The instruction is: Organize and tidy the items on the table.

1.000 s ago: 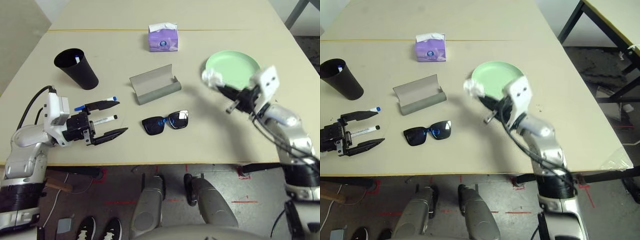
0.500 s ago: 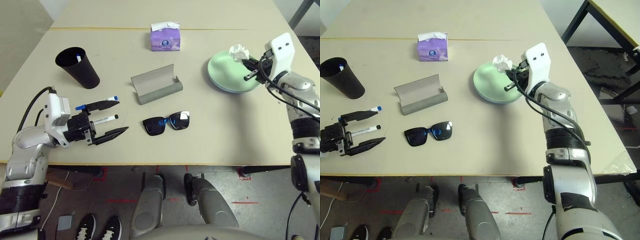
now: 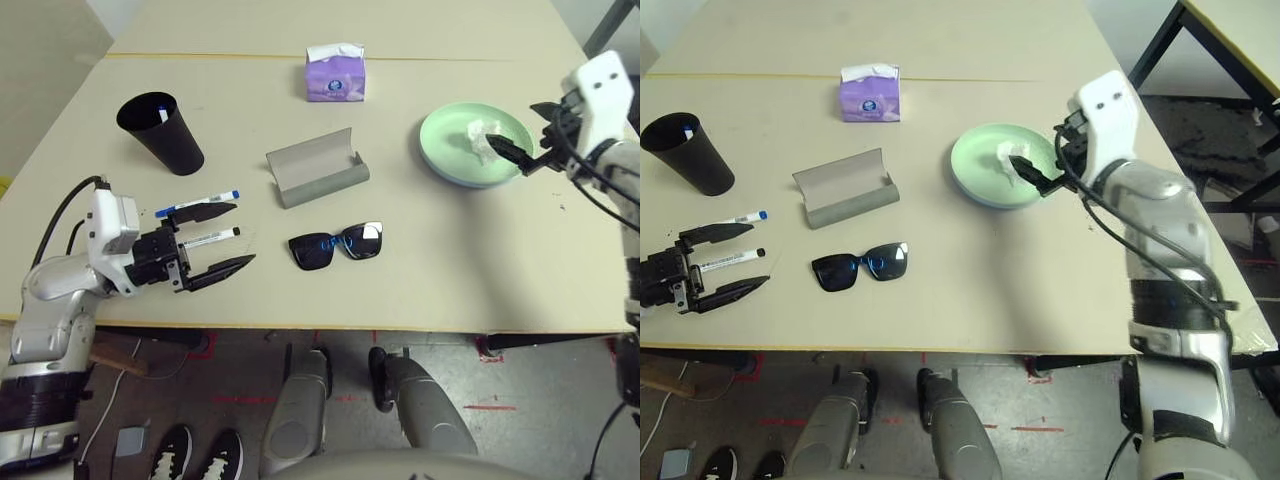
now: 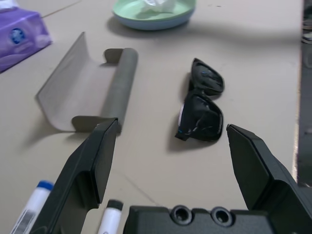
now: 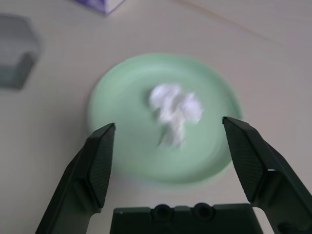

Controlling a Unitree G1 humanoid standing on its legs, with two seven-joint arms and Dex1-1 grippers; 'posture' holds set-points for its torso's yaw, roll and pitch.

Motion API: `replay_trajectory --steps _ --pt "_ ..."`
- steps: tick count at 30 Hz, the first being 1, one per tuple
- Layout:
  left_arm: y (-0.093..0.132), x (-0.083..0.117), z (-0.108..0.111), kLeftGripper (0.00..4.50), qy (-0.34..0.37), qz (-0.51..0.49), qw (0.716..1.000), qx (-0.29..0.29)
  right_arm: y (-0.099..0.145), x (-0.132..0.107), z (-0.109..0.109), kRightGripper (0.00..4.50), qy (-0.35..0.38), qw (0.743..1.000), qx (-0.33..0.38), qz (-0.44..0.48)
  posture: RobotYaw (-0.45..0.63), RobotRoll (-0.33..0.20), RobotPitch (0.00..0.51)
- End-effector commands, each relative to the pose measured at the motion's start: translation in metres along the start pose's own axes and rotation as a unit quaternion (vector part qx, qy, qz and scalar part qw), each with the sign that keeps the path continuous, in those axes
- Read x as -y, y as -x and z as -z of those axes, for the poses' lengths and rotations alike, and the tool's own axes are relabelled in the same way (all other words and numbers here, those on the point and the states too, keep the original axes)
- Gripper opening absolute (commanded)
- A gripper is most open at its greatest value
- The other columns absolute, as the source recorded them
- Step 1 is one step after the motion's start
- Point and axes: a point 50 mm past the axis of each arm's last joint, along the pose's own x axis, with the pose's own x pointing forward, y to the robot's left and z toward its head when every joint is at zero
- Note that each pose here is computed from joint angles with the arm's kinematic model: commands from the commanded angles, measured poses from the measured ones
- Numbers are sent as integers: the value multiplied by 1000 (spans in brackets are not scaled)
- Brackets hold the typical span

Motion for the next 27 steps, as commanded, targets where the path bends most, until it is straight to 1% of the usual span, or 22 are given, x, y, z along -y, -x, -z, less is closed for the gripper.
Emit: replay_trajectory --steps 1,3,6,8,11,13,16,21,24,27 --pt "3 -1 2 4500 2 22 1000 -12 1 -35 -13 4484 33 996 -35 -71 -29 0 250" --pt "6 -2 3 4500 4 31 999 -15 -6 -52 -23 4484 77 990 -50 -103 -26 0 252" --pt "10 -1 4 4500 4 42 999 -23 -19 -77 -41 4484 120 978 -87 -150 -20 0 253" --pt "11 -1 5 4500 4 43 999 -25 -24 -87 -50 4484 146 968 -113 -170 -15 0 253" --pt "15 0 8 4500 6 38 999 -29 -34 -102 -62 4484 196 952 -125 -199 -12 0 250" --pt "16 1 9 4500 7 35 999 -31 -41 -108 -66 4484 209 947 -130 -207 -10 0 249" --pt "19 1 10 4500 5 30 999 -35 -51 -127 -79 4484 227 937 -119 -239 2 0 247" --pt "25 -3 11 4500 -2 16 999 -42 -67 -150 -82 4484 268 916 -122 -272 20 0 247" --pt "27 -5 12 4500 -3 12 999 -44 -70 -160 -83 4484 284 905 -120 -293 19 0 246" --pt "28 -6 13 4500 -4 11 999 -46 -73 -174 -78 4484 310 888 -122 -316 15 0 246"
